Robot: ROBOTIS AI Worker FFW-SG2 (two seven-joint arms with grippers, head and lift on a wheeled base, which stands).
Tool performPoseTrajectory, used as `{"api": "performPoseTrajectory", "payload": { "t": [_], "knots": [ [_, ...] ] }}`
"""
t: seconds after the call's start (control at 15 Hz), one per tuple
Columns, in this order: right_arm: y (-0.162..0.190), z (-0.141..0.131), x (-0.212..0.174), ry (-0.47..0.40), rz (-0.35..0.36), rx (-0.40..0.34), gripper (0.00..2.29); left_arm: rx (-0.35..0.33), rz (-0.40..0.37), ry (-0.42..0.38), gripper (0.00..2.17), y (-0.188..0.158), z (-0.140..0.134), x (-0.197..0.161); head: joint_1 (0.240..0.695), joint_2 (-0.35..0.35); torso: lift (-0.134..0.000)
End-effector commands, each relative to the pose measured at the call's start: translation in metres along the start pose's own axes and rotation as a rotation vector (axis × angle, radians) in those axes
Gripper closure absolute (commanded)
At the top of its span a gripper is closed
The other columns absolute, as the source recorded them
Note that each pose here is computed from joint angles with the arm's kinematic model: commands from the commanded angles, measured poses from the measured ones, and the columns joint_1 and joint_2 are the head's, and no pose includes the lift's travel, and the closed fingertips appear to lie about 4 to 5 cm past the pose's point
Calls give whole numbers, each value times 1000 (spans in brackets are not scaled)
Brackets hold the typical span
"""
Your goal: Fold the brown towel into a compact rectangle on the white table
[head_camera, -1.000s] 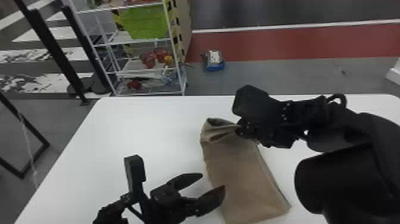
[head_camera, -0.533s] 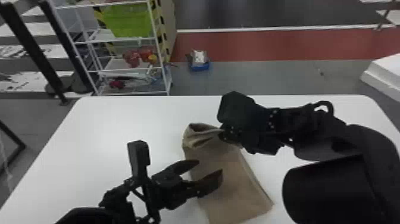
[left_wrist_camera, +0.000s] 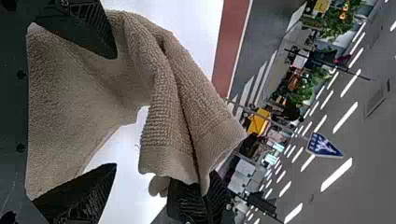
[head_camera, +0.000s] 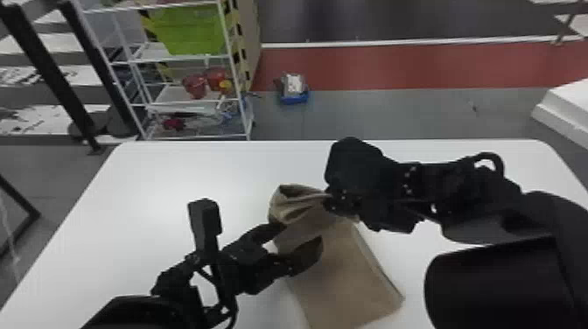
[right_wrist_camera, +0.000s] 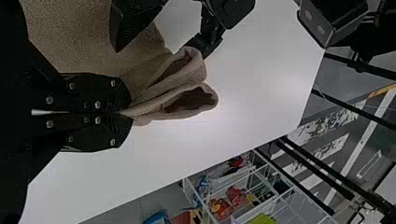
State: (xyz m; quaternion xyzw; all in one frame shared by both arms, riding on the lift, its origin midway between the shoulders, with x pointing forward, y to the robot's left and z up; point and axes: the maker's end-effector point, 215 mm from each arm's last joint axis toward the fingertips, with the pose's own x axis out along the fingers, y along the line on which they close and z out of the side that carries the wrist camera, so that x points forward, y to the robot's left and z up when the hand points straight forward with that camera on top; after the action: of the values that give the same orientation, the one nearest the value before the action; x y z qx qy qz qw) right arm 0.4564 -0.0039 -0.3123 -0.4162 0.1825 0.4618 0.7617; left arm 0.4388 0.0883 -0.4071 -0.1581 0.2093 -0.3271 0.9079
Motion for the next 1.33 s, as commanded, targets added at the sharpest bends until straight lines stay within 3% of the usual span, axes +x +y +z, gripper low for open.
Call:
{"api": "performPoseTrajectory", "payload": {
  "t": [0.0, 0.47, 0.67, 0.93, 1.27],
  "knots": [
    [-1, 1, -2, -3, -5, 0, 1598, -7, -3, 10, 63, 0, -5, -1, 695, 106, -123],
    [-5, -1, -4, 0, -14, -2, 1598, -20, 4, 29, 63, 8, -10, 1, 695, 110, -123],
    [-12, -4, -6, 5, -27, 0, 1598, -31, -4, 36, 63, 2, -18, -10, 695, 105, -123],
    [-14, -6, -6, 9, -30, 2, 1598, -22, 43, 12, 63, 19, -13, -37, 695, 117, -123],
    [-6, -4, -4, 3, -17, 6, 1598, 38, 92, -36, 66, 38, 8, -12, 695, 148, -123]
  ]
}}
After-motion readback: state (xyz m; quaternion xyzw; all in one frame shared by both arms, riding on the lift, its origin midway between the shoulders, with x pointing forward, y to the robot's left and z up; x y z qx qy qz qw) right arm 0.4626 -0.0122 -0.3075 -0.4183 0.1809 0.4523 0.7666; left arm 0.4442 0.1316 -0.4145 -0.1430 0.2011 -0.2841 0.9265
